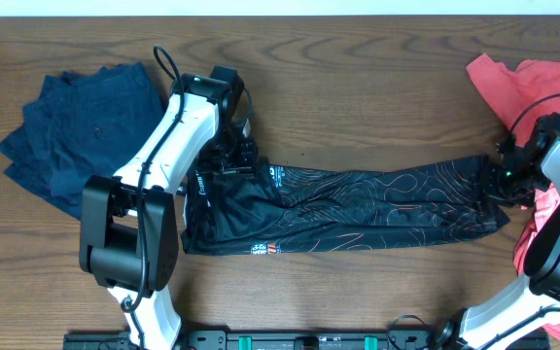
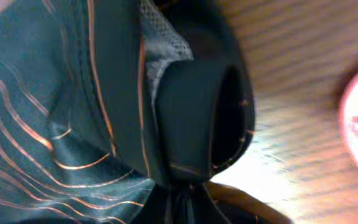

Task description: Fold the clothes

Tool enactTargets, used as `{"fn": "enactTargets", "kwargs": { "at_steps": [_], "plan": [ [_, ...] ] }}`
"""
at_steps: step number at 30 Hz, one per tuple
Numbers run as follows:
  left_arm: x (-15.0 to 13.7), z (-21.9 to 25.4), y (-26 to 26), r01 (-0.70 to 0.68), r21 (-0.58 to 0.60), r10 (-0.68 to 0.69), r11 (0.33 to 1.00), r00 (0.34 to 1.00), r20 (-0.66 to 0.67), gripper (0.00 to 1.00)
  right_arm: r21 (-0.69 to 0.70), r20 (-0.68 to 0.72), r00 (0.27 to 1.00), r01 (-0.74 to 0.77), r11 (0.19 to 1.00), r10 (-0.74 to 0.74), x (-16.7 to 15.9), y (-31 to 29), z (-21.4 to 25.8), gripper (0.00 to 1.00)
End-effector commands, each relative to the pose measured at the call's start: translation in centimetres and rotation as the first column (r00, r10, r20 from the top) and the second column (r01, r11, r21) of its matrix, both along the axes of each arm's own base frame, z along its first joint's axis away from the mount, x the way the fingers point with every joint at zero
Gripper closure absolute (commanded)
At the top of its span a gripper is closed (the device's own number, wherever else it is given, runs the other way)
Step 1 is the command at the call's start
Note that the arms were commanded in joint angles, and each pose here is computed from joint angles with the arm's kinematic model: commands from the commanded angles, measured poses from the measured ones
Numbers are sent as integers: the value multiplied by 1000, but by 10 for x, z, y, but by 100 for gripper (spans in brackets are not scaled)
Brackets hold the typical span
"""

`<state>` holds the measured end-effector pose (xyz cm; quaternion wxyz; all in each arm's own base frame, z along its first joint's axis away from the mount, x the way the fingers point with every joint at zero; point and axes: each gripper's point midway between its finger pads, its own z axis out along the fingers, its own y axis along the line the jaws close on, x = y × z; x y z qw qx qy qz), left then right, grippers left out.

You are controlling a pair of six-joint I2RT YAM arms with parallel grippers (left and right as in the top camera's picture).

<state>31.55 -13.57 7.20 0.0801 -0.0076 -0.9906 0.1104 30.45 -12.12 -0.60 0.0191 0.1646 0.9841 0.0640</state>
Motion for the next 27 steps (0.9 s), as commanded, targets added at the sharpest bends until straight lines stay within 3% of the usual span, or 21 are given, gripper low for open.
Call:
{"fn": "enactTargets", "kwargs": {
  "at_steps": [1,9,15,19,22,23,27],
  "plan": [
    [9,-5,-8,8,-5,-8,1000,999,40,42,104,-65,998,-2,995,8,-17,22,-24,99],
    [42,-25,-35,60,-15,-56,998,983,174,37,106,-69,998,-1,994,8,-19,23,-24,99],
    [54,-55,-34,56,25,-60,998,982,177,39,107,-71,997,0,994,8,-19,23,-24,99],
    [55,-61,-34,57,26,-60,998,983,173,64,107,-72,997,0,994,8,-19,23,-24,99],
    [54,-61,-34,57,26,-60,998,984,169,90,107,-72,997,0,994,8,-19,23,-24,99],
    [53,-61,-34,57,23,-60,998,984,165,94,107,-72,997,0,994,8,-19,23,-24,98],
    [41,-50,-44,61,-46,-55,997,992,116,94,105,-69,998,-1,994,8,-19,22,-24,98]
  ]
}}
